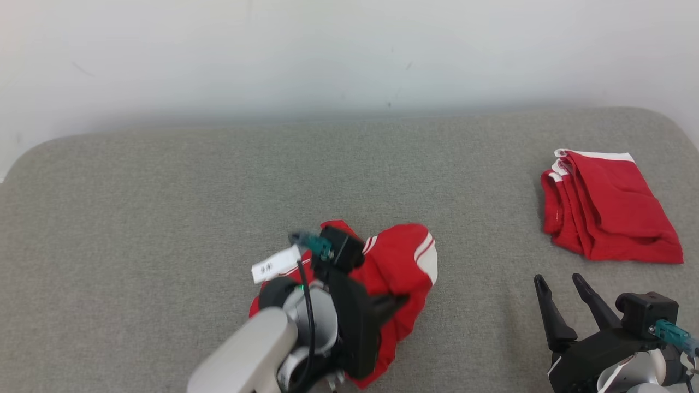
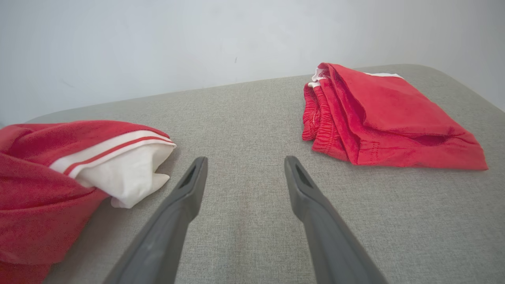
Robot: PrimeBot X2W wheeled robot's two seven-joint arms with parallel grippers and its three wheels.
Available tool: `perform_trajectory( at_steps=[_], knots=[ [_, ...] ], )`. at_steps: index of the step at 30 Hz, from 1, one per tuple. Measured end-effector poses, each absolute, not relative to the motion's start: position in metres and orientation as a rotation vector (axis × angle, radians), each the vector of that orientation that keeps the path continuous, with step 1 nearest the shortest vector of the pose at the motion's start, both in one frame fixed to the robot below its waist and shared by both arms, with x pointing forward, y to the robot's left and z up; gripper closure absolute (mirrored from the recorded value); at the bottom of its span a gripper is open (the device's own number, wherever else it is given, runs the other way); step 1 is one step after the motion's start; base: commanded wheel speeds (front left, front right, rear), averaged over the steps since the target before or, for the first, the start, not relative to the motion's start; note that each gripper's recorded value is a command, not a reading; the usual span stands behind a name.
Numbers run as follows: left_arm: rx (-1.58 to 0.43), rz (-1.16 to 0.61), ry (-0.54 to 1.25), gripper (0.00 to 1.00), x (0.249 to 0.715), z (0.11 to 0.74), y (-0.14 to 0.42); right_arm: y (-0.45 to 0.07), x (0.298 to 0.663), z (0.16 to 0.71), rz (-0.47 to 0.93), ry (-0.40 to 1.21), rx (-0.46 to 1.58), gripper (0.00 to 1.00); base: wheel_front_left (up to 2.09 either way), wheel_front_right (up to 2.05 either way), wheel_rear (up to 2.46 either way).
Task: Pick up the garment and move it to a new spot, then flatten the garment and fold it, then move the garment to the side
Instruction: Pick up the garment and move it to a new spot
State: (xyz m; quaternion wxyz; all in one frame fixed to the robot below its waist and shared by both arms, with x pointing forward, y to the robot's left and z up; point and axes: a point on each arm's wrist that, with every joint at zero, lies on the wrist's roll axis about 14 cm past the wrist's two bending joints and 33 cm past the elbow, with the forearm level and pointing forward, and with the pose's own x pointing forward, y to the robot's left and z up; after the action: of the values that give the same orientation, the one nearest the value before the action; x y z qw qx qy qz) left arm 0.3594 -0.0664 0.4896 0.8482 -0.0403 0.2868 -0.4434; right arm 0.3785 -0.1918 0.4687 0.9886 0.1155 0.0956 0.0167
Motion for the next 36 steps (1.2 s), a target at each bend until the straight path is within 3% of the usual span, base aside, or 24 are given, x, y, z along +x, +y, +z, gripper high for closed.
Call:
perform_trajectory(
  at_steps=[9,10,12,13,14,28,36],
  knots=[
    [-0.090,-0.946,0.764,1.00,0.319,0.427,-0.071,-0.202,0.376,0.463,0.004,0.205,0.228,0.00,0.00,0.00,0.00],
    [-0.091,-0.943,0.761,0.87,0.320,0.427,-0.070,-0.202,0.377,0.463,0.004,0.205,0.228,0.00,0.00,0.00,0.00],
    [-0.089,-0.937,0.760,0.33,0.320,0.425,-0.069,-0.202,0.377,0.464,0.005,0.204,0.227,0.00,0.00,0.00,0.00],
    [-0.092,-0.932,0.751,0.11,0.322,0.426,-0.068,-0.202,0.378,0.464,0.005,0.203,0.226,0.00,0.00,0.00,0.00],
    [-0.093,-0.927,0.742,0.00,0.324,0.427,-0.067,-0.202,0.378,0.464,0.006,0.203,0.226,0.00,0.00,0.00,0.00],
    [-0.136,-0.879,0.473,0.00,0.347,0.486,-0.062,-0.189,0.372,0.468,0.034,0.184,0.251,0.00,0.00,0.00,0.00],
    [-0.150,-0.630,0.273,0.00,0.383,0.513,-0.001,-0.182,0.368,0.467,0.058,0.188,0.254,0.00,0.00,0.00,0.00]
  ],
)
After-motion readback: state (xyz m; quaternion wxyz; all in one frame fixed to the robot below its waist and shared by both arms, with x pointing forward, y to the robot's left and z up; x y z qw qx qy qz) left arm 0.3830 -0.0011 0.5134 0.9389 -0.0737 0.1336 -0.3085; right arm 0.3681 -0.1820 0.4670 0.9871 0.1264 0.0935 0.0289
